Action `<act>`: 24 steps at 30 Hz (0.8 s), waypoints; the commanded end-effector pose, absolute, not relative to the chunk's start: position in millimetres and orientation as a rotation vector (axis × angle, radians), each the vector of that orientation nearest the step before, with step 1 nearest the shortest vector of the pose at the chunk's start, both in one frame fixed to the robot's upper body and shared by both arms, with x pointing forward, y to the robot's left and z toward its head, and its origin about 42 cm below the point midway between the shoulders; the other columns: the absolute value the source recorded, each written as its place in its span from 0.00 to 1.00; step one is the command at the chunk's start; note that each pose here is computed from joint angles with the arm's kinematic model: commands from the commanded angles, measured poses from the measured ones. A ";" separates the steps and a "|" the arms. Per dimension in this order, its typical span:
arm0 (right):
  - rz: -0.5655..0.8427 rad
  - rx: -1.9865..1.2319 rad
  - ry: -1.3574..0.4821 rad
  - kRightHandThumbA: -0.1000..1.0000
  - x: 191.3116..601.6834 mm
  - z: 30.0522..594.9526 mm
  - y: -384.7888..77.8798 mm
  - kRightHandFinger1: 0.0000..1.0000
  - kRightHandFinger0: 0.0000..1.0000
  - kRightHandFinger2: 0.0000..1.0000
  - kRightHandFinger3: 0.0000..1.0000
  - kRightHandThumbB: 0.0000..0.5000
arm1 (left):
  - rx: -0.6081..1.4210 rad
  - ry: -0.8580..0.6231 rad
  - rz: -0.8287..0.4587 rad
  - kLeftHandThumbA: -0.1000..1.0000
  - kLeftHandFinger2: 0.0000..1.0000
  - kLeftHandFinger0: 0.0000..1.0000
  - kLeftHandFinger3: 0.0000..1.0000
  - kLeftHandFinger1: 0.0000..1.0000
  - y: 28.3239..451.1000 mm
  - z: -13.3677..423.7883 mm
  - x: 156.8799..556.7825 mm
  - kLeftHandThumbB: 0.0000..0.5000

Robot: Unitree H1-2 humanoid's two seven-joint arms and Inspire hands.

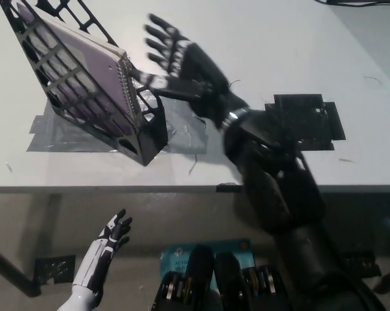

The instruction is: A shelf with a book inside it is placed on the center of the desk infront of the robot. The robot uses its right hand to grab the book, take it out and hand it to a person.

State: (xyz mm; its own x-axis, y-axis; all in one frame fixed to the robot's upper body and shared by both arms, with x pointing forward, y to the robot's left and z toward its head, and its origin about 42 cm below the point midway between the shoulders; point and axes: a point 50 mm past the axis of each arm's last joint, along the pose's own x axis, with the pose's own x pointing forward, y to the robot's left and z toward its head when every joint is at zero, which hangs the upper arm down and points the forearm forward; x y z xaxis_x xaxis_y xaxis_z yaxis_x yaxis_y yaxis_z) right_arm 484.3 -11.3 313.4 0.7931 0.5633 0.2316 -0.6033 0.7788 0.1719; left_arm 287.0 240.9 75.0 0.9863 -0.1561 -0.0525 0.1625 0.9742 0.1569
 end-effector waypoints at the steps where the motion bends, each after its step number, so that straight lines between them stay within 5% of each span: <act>1: 0.657 0.240 -0.321 0.82 486.1 353.2 9.3 1.00 1.00 1.00 1.00 0.93 | 0.189 -0.026 -0.195 0.97 1.00 1.00 1.00 1.00 241.0 91.4 292.4 0.64; 9: 0.685 0.271 -0.340 0.82 478.0 357.8 20.6 1.00 1.00 1.00 1.00 0.90 | 0.229 -0.040 -0.211 0.99 1.00 1.00 1.00 1.00 241.8 96.8 297.4 0.51; 20: 0.702 0.280 -0.360 0.84 463.5 348.2 8.0 1.00 1.00 1.00 1.00 0.85 | 0.237 -0.043 -0.229 0.98 1.00 1.00 1.00 1.00 242.2 98.3 302.2 0.51; 24: 0.701 0.275 -0.347 0.84 467.4 339.9 4.8 1.00 1.00 1.00 1.00 0.90 | 0.232 -0.042 -0.231 0.96 1.00 1.00 1.00 1.00 241.4 98.5 302.0 0.49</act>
